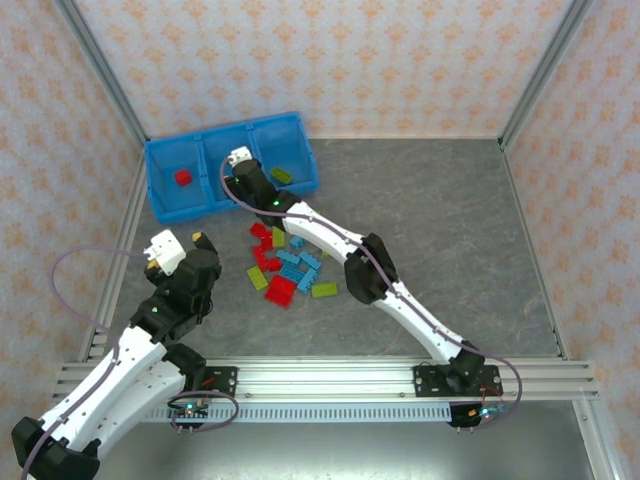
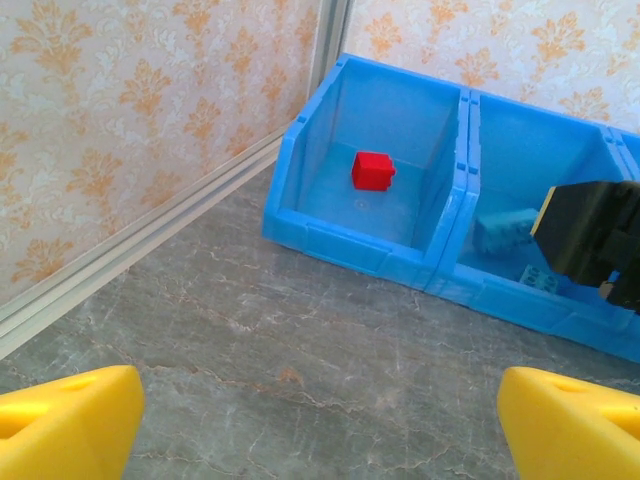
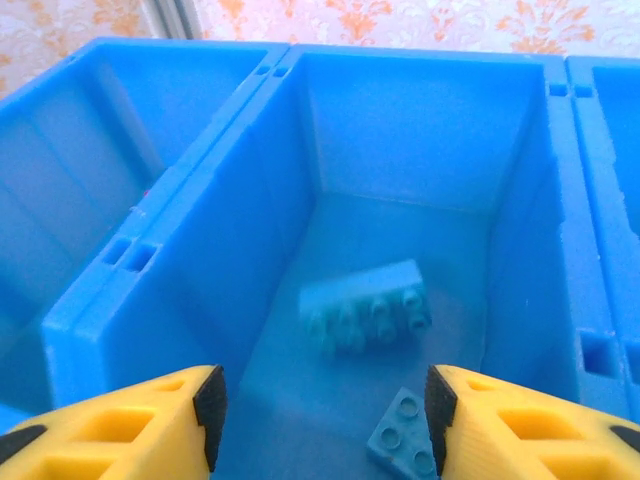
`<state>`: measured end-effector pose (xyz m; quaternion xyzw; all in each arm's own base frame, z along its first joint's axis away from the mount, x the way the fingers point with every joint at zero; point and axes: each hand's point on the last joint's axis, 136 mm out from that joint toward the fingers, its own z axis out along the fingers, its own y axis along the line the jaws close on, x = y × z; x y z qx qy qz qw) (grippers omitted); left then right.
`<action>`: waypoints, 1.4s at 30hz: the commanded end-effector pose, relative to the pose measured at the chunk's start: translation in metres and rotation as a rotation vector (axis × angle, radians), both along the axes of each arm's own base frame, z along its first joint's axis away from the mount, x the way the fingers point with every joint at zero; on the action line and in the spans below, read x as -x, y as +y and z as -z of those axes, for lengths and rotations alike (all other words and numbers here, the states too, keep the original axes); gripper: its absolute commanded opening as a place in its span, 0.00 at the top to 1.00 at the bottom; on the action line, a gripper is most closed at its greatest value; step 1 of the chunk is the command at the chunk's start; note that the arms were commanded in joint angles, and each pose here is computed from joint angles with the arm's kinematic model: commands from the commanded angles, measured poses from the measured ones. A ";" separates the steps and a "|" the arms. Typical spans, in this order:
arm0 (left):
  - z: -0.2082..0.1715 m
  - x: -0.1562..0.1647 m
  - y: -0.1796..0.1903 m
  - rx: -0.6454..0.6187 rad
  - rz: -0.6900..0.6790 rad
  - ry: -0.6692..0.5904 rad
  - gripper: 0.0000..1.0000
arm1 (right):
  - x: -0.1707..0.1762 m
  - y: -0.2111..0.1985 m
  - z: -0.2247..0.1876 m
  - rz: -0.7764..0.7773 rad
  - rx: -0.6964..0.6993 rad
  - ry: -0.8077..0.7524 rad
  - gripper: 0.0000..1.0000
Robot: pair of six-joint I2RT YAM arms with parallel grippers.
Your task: Sort the legos into containers by color
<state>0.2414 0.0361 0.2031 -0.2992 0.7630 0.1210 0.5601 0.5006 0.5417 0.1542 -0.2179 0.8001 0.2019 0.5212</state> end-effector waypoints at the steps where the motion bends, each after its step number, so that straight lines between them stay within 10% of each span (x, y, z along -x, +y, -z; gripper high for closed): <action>1: 0.001 0.002 0.008 -0.031 -0.050 -0.003 0.08 | 0.032 -0.004 -0.088 -0.059 -0.136 0.036 0.42; 11: 0.012 -0.031 -0.037 0.051 0.167 0.121 0.08 | 0.142 -0.103 -0.122 -0.124 -0.063 0.284 0.31; 19: 0.051 -0.082 -0.088 0.195 0.208 0.370 0.08 | 0.224 -0.213 -0.059 -0.016 0.053 0.475 0.24; 31: 0.110 -0.173 -0.126 0.414 0.098 0.476 0.13 | 0.238 -0.253 -0.029 0.107 0.097 0.517 0.21; 42: 0.166 -0.173 -0.121 0.389 0.006 0.584 0.22 | 0.237 -0.260 -0.025 0.131 0.138 0.510 0.19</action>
